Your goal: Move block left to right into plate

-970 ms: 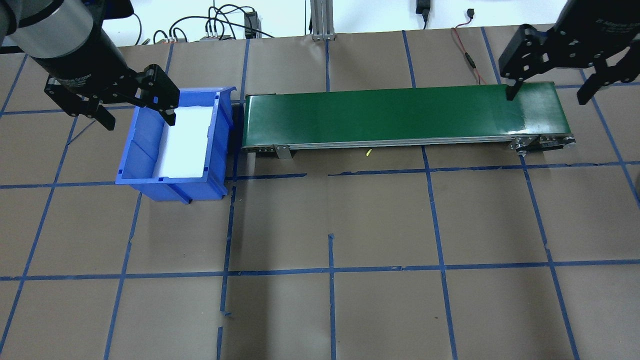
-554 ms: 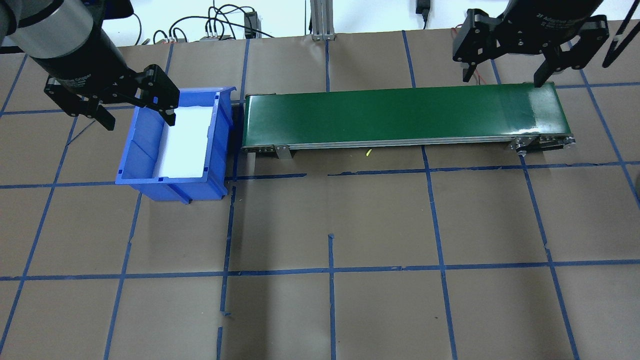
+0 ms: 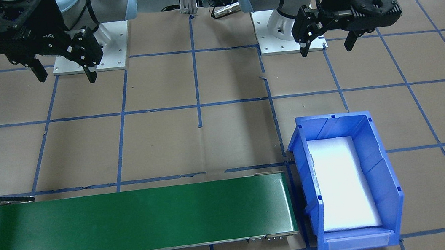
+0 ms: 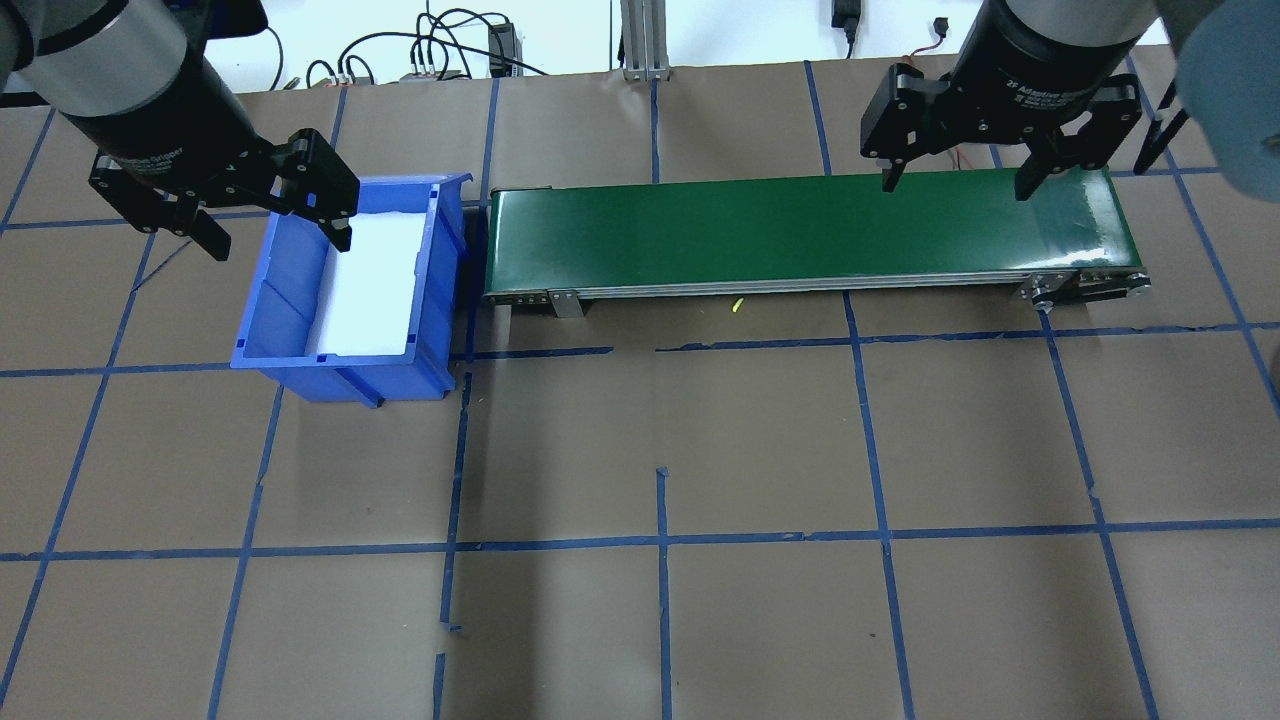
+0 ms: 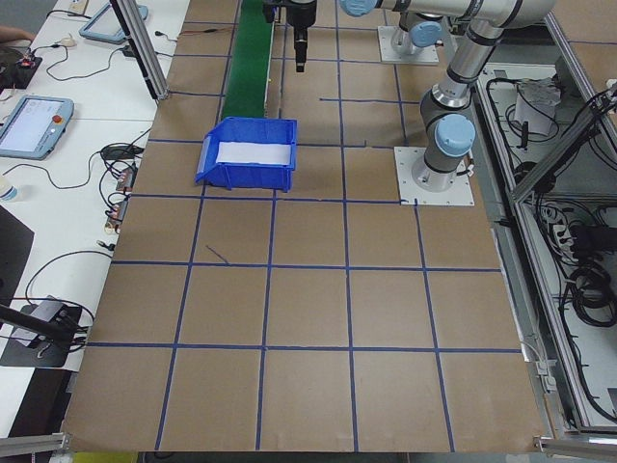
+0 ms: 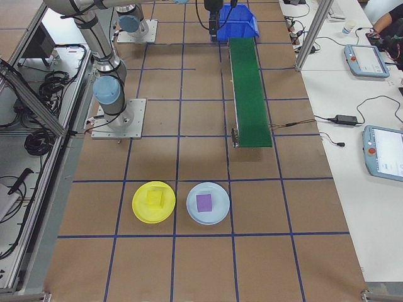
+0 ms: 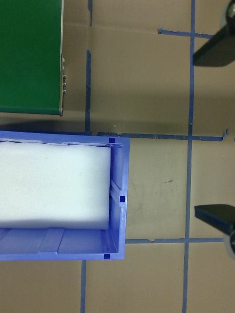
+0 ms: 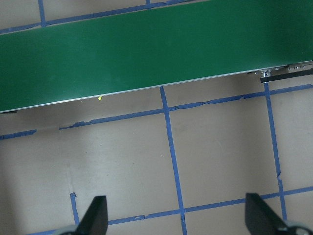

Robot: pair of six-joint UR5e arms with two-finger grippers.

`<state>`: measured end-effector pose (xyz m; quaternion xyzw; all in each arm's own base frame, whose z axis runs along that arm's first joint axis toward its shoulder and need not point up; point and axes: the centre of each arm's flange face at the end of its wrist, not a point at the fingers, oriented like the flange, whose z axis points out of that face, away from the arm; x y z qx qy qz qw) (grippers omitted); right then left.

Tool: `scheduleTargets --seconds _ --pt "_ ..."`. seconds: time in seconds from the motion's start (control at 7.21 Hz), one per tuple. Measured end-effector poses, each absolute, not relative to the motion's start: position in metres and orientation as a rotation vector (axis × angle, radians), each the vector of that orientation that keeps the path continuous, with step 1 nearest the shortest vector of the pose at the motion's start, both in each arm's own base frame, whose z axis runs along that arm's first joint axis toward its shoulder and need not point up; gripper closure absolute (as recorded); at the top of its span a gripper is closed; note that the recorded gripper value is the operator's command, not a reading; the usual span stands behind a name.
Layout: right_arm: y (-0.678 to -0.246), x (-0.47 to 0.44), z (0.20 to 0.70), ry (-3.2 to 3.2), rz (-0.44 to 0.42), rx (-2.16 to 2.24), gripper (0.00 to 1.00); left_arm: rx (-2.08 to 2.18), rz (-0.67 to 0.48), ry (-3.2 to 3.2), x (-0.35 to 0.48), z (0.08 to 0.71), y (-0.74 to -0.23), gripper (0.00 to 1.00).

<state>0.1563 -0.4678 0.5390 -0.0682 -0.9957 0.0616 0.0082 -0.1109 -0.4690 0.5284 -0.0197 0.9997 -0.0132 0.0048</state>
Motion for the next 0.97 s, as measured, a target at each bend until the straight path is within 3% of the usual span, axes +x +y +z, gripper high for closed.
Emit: scheduleTargets --seconds 0.42,0.69,0.97 --pt "-0.465 0.161 0.529 -3.127 0.148 -0.182 0.00 -0.063 -0.041 3.131 -0.111 0.528 -0.469 0.00" --pt "-0.457 0.162 0.525 -3.137 0.031 -0.178 0.00 -0.063 -0.041 3.130 -0.111 0.528 -0.469 0.00" --pt "-0.455 0.162 0.525 -3.138 -0.007 -0.179 0.00 -0.064 -0.040 3.130 -0.111 0.528 -0.469 0.00"
